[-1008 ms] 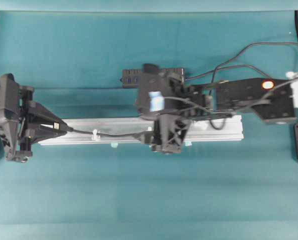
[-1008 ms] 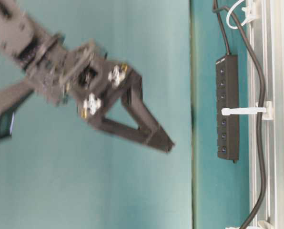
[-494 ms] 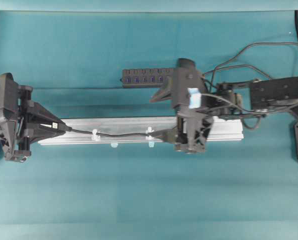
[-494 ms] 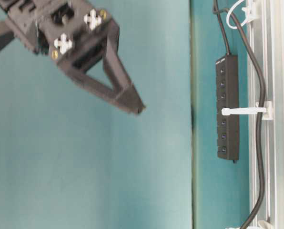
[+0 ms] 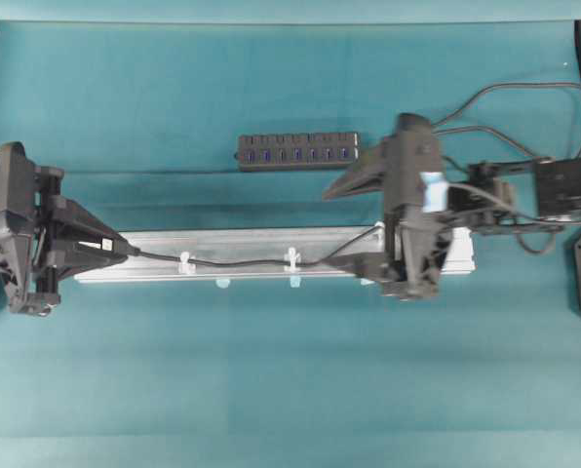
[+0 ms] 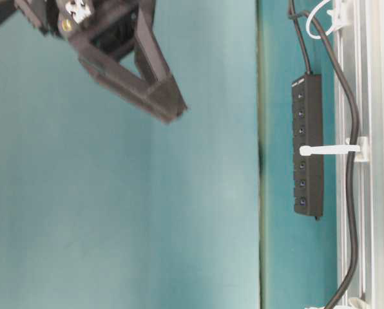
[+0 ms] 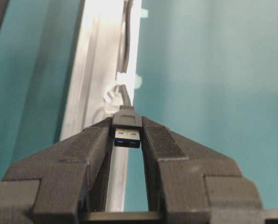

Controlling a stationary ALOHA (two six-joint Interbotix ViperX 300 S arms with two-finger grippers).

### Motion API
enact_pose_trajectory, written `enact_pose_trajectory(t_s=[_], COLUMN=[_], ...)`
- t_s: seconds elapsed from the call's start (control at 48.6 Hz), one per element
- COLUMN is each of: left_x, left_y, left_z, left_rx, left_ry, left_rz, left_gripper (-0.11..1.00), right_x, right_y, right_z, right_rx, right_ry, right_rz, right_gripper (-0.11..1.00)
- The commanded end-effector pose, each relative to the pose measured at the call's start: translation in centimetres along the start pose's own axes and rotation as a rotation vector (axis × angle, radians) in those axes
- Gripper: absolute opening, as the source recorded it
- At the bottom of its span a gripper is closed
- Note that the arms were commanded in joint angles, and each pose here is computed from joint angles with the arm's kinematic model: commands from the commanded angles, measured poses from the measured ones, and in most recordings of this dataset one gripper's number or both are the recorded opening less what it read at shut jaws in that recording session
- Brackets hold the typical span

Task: Pass the USB cable through three rings with both arms.

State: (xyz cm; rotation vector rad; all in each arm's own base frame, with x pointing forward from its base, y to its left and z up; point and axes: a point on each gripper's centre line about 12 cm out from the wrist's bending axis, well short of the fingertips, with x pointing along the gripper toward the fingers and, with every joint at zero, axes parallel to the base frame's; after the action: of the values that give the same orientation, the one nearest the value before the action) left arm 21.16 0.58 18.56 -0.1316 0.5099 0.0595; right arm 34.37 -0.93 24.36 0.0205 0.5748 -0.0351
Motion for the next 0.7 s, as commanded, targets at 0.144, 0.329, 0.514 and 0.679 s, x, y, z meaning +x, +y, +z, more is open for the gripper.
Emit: enact_pose_trajectory(t_s=[0.144, 0.329, 0.514, 0.679], left_x=[0.0, 0.0, -0.1, -0.1], left_y=[-0.1, -0.1, -0.1, -0.1], left_z=[1.0, 1.0, 1.1, 1.1], left_rx=[0.001, 0.001, 0.002, 0.001], left_ry=[-0.029, -0.029, -0.03, -0.032], left_rz=[-0.002, -0.002, -0.004, -0.003], left_gripper=[0.24, 0.24, 0.24, 0.24], right_x=[-2.7, -3.7, -3.8, -3.8], right_y=[0.5, 0.6, 0.7, 0.7], right_z=[0.4, 0.4, 0.5, 0.5], right_rx=[0.01, 0.031, 0.031, 0.031], right_ry=[-0.111, -0.171, -0.185, -0.184], right_rz=[0.019, 0.029, 0.031, 0.032], right_gripper=[0.72, 0.72, 0.72, 0.72])
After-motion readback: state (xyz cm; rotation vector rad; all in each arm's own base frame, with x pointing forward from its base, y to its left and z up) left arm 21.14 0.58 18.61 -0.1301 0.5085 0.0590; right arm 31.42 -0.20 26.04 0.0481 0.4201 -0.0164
